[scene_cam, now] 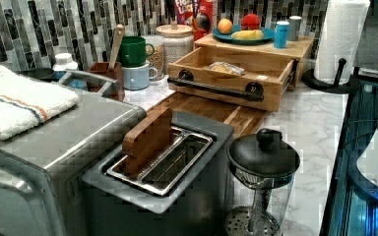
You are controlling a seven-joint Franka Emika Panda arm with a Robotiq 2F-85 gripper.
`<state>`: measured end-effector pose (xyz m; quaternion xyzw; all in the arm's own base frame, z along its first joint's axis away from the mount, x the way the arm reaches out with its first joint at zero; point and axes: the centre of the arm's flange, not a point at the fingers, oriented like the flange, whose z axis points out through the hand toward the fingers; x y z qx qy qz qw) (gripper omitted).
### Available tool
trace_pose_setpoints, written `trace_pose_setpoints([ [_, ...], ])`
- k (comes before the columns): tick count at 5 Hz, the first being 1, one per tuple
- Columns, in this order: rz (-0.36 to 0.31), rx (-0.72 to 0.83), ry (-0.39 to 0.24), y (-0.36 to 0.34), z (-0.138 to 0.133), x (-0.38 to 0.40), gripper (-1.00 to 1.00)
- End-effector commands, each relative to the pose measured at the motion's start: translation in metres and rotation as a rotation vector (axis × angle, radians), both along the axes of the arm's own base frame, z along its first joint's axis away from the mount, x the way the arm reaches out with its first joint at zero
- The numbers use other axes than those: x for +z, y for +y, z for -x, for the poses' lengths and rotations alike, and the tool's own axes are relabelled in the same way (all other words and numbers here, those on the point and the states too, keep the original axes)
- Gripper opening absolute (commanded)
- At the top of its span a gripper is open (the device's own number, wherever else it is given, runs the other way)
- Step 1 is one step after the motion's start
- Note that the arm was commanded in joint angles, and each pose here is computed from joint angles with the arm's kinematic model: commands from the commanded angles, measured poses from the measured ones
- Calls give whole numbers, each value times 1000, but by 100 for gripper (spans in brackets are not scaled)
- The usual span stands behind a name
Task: Close the drawer.
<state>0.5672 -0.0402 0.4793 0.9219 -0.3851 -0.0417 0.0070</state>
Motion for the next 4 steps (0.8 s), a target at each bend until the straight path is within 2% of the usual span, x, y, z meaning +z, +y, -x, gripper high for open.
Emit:
trace_pose_setpoints([
  [1, -2, 9, 5, 0, -1, -4, -100],
  [2, -2, 9, 5, 0, -1, -4, -100],
  [3, -108, 176, 54, 15, -1, -7, 100],
  [4, -141, 368, 33, 34, 10, -14, 100],
])
